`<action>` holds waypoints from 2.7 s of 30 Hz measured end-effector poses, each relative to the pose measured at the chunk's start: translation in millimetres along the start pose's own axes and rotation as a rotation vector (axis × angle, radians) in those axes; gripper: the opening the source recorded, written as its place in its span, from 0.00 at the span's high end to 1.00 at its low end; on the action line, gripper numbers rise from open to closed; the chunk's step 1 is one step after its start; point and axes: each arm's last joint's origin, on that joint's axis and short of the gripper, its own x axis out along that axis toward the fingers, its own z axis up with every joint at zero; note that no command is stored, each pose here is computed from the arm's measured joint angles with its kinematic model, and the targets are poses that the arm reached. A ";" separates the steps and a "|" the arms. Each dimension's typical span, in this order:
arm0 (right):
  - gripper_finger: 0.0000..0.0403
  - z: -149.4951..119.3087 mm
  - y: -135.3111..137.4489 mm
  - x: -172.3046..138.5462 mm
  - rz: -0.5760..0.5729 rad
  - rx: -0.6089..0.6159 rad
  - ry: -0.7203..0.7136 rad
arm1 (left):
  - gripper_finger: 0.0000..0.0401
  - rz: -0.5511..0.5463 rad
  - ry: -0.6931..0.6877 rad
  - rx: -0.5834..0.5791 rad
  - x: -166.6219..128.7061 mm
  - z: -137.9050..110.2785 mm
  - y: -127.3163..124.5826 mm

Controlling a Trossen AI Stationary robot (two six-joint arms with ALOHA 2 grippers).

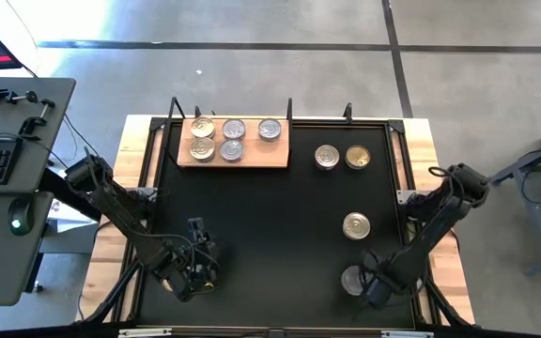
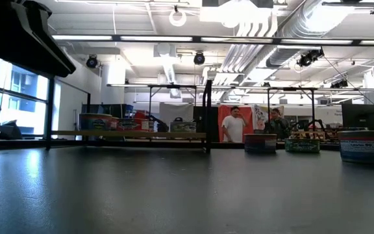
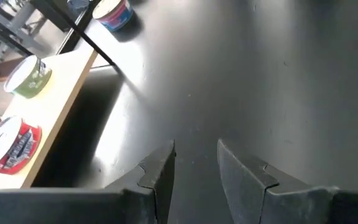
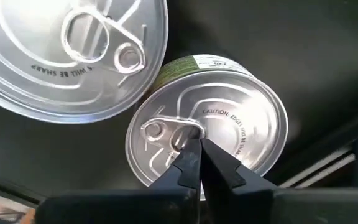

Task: Stack canned seafood by type on shelf
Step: Put the green tuna can on the shelf

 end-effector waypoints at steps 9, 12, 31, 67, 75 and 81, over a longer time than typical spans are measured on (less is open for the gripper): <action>1.00 34.1 -17.6 6.4 -0.109 0.097 -0.020 | 0.71 0.026 -0.020 0.008 0.1 0.5 1.0; 1.00 52.1 -19.9 3.5 -0.114 0.078 -0.027 | 0.71 0.033 -0.026 0.001 0.3 0.8 1.2; 1.00 157.2 18.8 -40.8 0.348 -0.144 -0.520 | 0.71 0.025 -0.036 -0.047 0.6 2.3 0.1; 1.00 221.7 76.3 -24.5 0.426 -0.306 -1.158 | 0.71 -0.062 0.142 -0.047 80.0 9.6 72.8; 1.00 220.2 79.9 -27.5 0.326 -0.295 -1.305 | 0.71 -0.321 -0.059 -0.114 63.9 11.1 47.8; 1.00 183.8 81.4 -47.9 -0.090 -0.370 -1.522 | 0.71 -0.394 -0.127 0.046 80.8 -7.4 20.7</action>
